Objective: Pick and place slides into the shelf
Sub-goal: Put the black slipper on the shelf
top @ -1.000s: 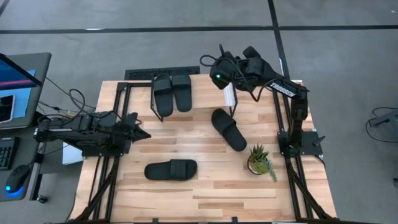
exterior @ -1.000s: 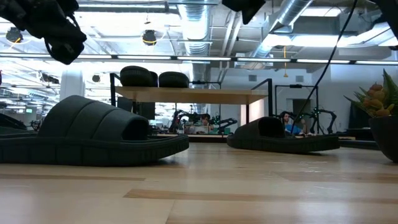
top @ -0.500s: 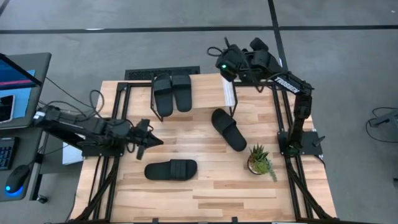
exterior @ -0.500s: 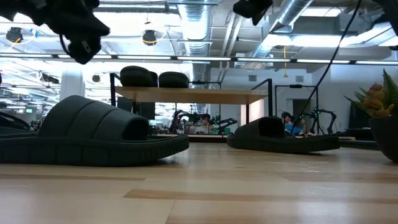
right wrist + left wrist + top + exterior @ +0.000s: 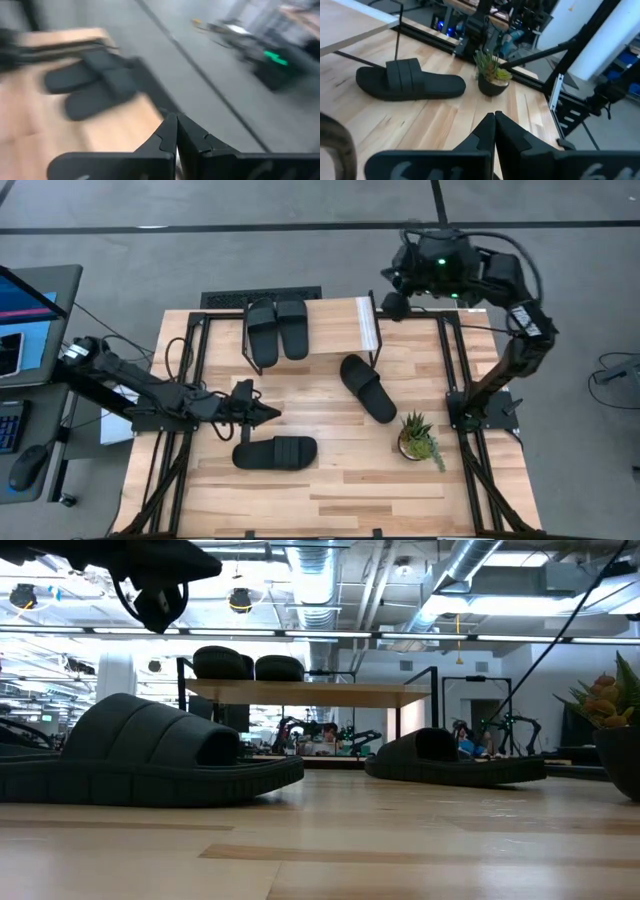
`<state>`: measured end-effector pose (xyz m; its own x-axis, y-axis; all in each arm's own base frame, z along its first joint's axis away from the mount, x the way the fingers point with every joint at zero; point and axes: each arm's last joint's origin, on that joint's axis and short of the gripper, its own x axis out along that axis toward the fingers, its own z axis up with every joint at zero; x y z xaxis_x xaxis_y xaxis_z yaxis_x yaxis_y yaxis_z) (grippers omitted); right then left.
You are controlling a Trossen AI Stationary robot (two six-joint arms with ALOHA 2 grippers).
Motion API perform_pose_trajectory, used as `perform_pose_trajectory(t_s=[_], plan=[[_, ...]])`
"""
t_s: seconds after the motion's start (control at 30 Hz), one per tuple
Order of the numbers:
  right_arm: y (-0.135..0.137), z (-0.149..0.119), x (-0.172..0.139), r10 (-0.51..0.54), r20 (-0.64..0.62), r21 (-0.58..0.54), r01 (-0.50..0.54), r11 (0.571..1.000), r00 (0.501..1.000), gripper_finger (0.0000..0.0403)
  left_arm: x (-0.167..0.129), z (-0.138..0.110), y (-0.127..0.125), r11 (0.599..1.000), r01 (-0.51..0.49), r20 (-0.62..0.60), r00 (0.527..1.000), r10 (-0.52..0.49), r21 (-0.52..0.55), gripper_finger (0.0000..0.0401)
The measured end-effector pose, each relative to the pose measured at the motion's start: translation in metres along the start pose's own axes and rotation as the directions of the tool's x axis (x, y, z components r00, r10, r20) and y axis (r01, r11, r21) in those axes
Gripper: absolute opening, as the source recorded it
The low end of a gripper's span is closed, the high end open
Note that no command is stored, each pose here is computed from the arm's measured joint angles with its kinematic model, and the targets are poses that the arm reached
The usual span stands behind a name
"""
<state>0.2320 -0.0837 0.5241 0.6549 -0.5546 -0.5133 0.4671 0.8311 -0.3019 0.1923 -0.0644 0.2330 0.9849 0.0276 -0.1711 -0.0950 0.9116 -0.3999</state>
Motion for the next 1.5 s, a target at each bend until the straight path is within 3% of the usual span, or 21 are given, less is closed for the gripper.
perform_pose_trajectory(t_s=[0.1,0.2,0.37,0.47,0.63,0.87,1.1,1.23,1.5], plan=[[0.003,-0.003,-0.01,0.135,0.017,-0.023,-0.134,0.991,0.991,0.0,0.002,-0.002,-0.005,1.0,-0.015,0.032,0.999,0.015,-0.005,0.0],[0.008,-0.01,-0.012,0.218,-0.052,-0.056,-0.221,0.974,0.975,0.0,0.003,-0.005,-0.009,0.999,-0.04,0.057,0.998,0.04,-0.004,0.0],[0.031,-0.021,-0.002,0.389,-0.113,-0.099,-0.4,0.911,0.914,0.0,0.001,-0.007,-0.012,0.995,-0.099,0.099,0.99,0.097,0.018,0.0],[0.046,-0.031,0.006,0.46,-0.04,-0.115,-0.461,0.88,0.887,0.0,-0.001,-0.005,-0.015,0.991,-0.131,0.136,0.983,0.125,0.036,0.0],[0.056,-0.071,0.017,0.456,0.102,-0.035,-0.455,0.89,0.884,0.0,-0.002,-0.003,-0.016,0.986,-0.159,0.171,0.974,0.148,0.055,0.0],[0.05,-0.145,0.02,0.319,0.174,0.11,-0.341,0.934,0.932,0.0,-0.002,-0.003,-0.015,0.981,-0.188,0.185,0.967,0.176,0.049,0.0],[0.067,-0.21,0.044,0.315,0.104,0.243,-0.331,0.912,0.943,0.0,-0.003,0.0,-0.016,0.977,-0.2,0.214,0.96,0.181,0.071,0.0],[0.081,-0.234,0.06,0.346,0.043,0.301,-0.342,0.89,0.937,0.0,-0.003,0.002,-0.017,0.977,-0.197,0.227,0.958,0.175,0.081,0.0],[0.113,-0.25,0.082,0.427,-0.102,0.216,-0.399,0.891,0.898,0.0,-0.003,0.002,-0.017,0.976,-0.197,0.232,0.957,0.173,0.087,0.0]])
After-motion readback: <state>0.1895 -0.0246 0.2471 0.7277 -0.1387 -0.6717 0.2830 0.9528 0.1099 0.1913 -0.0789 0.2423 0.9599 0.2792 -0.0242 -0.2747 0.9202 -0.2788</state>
